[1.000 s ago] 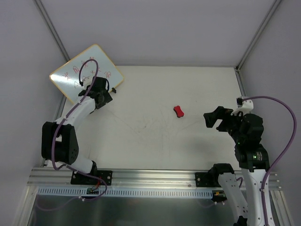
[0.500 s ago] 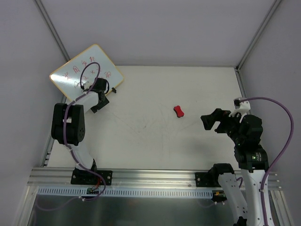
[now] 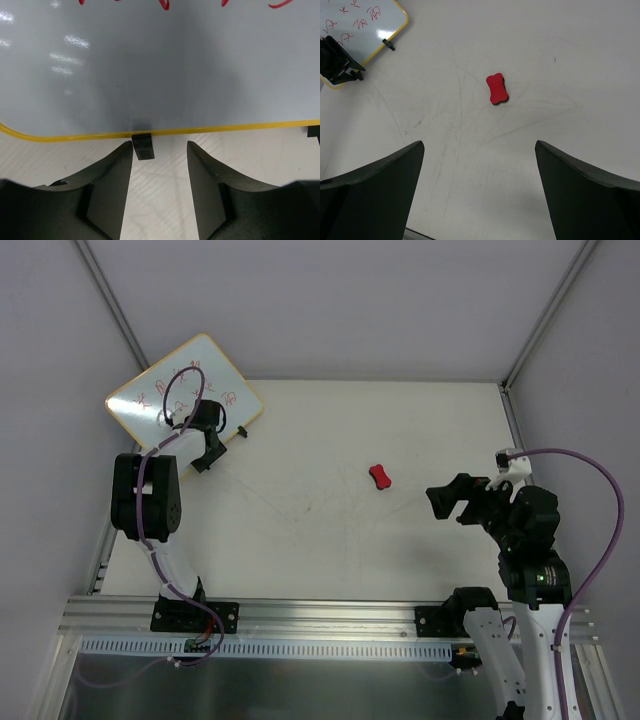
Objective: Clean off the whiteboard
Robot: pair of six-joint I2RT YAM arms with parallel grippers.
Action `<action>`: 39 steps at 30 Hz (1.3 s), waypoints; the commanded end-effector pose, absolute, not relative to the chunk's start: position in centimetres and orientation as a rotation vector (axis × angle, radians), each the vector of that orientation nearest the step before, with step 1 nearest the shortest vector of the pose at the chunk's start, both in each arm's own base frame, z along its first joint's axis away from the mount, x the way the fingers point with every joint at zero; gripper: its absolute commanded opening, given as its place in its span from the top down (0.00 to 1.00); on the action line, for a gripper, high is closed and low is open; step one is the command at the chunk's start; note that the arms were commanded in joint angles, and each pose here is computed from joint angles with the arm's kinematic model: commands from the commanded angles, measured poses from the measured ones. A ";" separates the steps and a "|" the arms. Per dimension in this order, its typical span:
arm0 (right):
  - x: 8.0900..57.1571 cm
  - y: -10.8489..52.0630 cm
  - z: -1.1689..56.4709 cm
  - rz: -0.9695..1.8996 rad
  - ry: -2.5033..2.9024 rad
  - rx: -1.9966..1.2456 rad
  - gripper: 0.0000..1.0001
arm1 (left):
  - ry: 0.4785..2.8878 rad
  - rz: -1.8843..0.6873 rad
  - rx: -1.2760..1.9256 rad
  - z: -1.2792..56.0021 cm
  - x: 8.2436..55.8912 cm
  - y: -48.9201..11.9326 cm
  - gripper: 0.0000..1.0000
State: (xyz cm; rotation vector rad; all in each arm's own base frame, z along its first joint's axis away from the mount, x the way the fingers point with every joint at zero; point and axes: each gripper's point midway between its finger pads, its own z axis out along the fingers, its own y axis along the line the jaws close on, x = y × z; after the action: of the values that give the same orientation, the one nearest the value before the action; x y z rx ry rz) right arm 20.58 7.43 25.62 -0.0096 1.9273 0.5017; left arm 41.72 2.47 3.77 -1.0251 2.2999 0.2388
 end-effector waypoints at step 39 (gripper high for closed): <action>20.3 7.5 25.6 0.487 1.906 -0.057 0.01 | 2.389 -0.046 -1.068 3.1 38.6 -7.8 0.68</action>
State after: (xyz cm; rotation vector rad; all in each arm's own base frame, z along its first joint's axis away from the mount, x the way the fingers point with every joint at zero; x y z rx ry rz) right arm 20.27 7.35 24.99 -0.0239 1.9341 0.4909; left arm 40.27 -4.52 2.72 -1.0777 2.2991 0.0969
